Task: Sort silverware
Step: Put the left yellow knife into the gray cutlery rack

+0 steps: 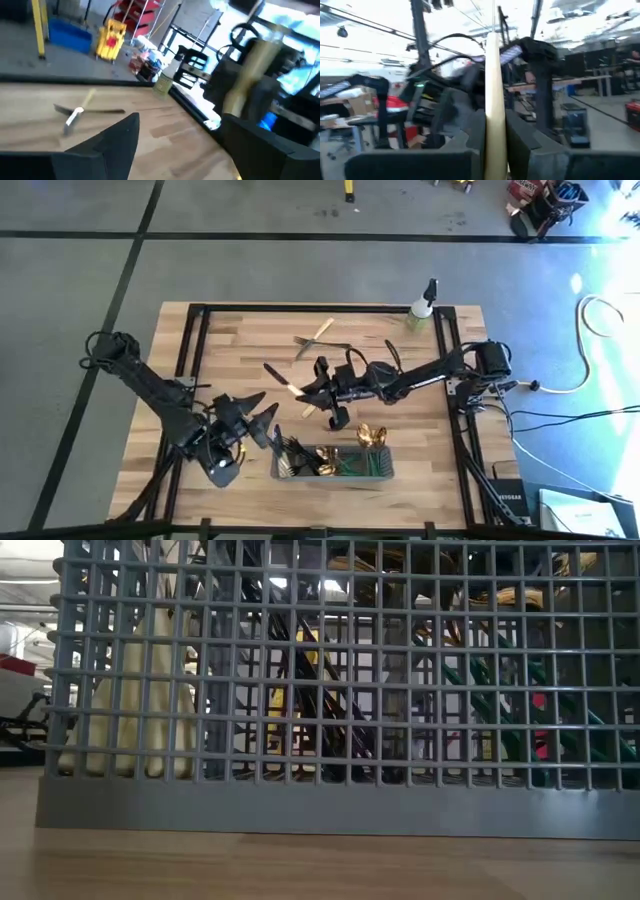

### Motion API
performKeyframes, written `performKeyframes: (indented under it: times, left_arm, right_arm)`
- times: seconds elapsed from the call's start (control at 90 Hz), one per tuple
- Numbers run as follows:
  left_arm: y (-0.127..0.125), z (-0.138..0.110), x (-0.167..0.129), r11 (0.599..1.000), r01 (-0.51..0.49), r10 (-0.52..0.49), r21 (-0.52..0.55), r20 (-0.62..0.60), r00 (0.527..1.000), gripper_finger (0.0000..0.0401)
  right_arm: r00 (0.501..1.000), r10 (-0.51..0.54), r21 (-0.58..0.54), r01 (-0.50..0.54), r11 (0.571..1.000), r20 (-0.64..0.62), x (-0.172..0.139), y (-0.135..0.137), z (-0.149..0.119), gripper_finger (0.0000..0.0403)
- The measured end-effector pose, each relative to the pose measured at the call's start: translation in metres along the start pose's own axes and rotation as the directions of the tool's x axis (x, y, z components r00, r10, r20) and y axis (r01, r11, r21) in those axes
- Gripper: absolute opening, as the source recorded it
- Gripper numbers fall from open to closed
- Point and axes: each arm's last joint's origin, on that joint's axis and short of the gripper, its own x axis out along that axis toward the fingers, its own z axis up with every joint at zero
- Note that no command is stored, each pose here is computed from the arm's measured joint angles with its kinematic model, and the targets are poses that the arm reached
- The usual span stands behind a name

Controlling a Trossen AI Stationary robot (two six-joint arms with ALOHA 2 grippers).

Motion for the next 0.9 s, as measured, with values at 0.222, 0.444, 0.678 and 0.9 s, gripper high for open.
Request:
performKeyframes:
  times: [0.222, 0.444, 0.678, 0.9]
  left_arm:
    - [-0.009, 0.004, 0.008, 0.997, -0.013, 0.012, 0.076, 0.014, 1.000, 0.0264]
    - [-0.012, 0.009, 0.016, 0.913, 0.124, -0.054, 0.388, -0.187, 0.981, 0.0264]
    - [-0.010, 0.024, 0.023, 0.798, 0.213, -0.081, 0.564, -0.250, 0.965, 0.0260]
    - [0.004, 0.036, 0.032, 0.768, 0.371, -0.215, 0.522, -0.335, 0.917, 0.0236]
  right_arm:
    - [0.999, 0.042, -0.011, -0.042, 0.999, 0.005, 0.007, 0.017, 0.000, 0.0026]
    - [0.999, 0.038, -0.011, -0.038, 0.999, 0.002, 0.007, 0.018, 0.000, 0.0026]
    - [0.999, 0.042, -0.010, -0.042, 0.999, 0.016, 0.007, 0.018, 0.002, 0.0026]
    - [0.998, 0.058, -0.010, -0.058, 0.998, 0.036, 0.007, 0.020, 0.006, 0.0026]
